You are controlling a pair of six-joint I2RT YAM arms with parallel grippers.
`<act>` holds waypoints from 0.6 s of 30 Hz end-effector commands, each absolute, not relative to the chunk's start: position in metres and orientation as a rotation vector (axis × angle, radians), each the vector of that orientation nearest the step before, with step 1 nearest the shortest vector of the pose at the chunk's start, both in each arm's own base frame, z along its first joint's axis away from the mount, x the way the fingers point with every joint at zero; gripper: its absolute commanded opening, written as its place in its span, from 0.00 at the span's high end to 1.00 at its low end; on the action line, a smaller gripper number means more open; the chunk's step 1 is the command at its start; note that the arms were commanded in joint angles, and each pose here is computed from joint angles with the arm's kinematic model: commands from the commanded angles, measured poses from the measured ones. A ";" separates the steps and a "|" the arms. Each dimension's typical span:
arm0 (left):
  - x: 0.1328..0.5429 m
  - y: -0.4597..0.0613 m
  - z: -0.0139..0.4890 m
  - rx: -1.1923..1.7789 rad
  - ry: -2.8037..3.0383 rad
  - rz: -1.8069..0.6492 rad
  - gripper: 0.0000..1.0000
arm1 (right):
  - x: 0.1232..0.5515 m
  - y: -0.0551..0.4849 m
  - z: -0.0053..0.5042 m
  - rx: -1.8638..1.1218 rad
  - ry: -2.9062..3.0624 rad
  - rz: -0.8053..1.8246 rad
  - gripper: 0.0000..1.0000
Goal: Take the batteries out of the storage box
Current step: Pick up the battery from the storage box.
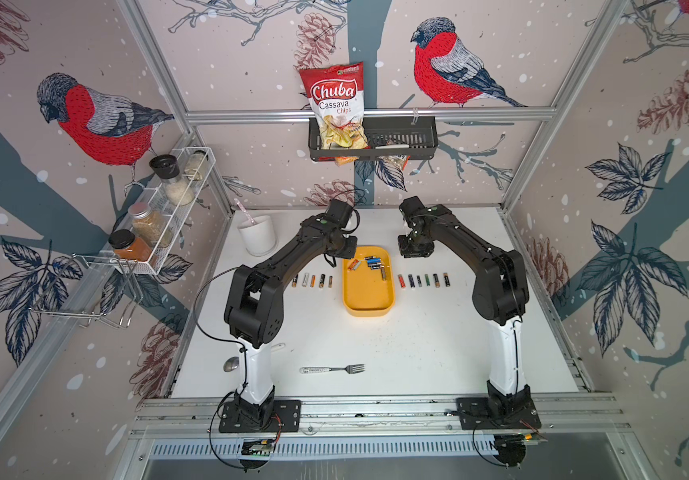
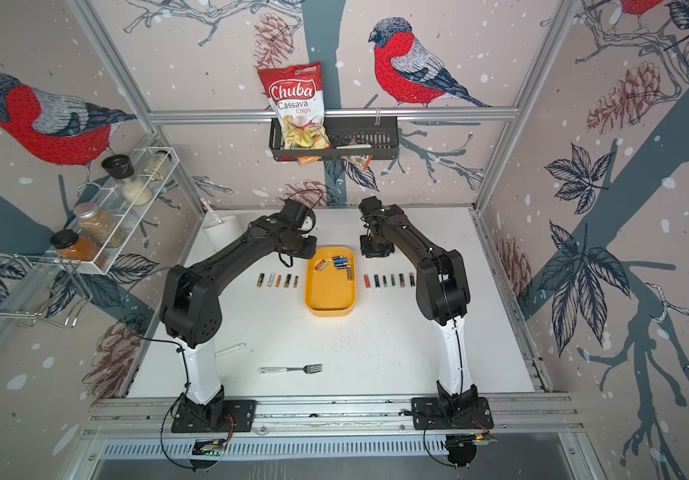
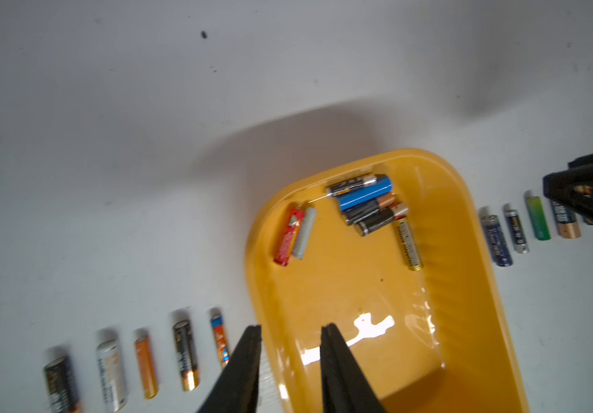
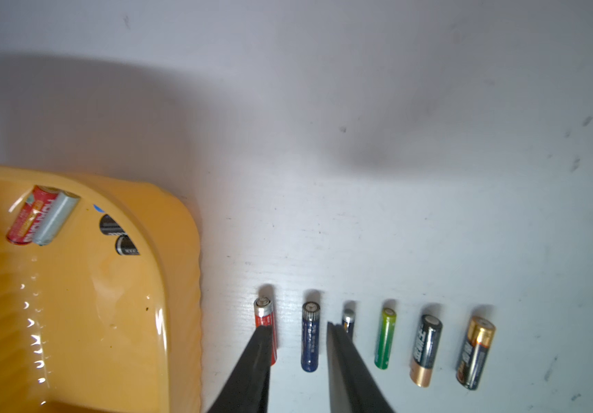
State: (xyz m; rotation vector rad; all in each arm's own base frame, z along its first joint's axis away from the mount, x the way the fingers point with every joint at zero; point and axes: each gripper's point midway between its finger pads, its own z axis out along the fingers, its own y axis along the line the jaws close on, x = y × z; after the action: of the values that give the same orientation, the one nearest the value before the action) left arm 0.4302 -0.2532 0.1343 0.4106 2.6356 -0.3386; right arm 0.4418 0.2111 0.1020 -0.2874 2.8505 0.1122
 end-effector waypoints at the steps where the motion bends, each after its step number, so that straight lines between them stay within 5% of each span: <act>1: 0.419 -0.293 0.124 0.447 2.672 -0.412 0.67 | 0.444 0.200 0.108 -0.304 2.871 0.098 0.67; 18: 0.401 -0.346 0.060 0.502 2.744 -0.428 0.67 | 0.435 0.166 0.116 -0.246 2.872 0.103 0.67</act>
State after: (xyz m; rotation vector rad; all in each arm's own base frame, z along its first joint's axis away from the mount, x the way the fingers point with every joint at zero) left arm 0.3980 -0.3415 0.0629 0.5168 2.7495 -0.4120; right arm 0.4366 0.1633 0.1119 -0.2284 2.8841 0.0795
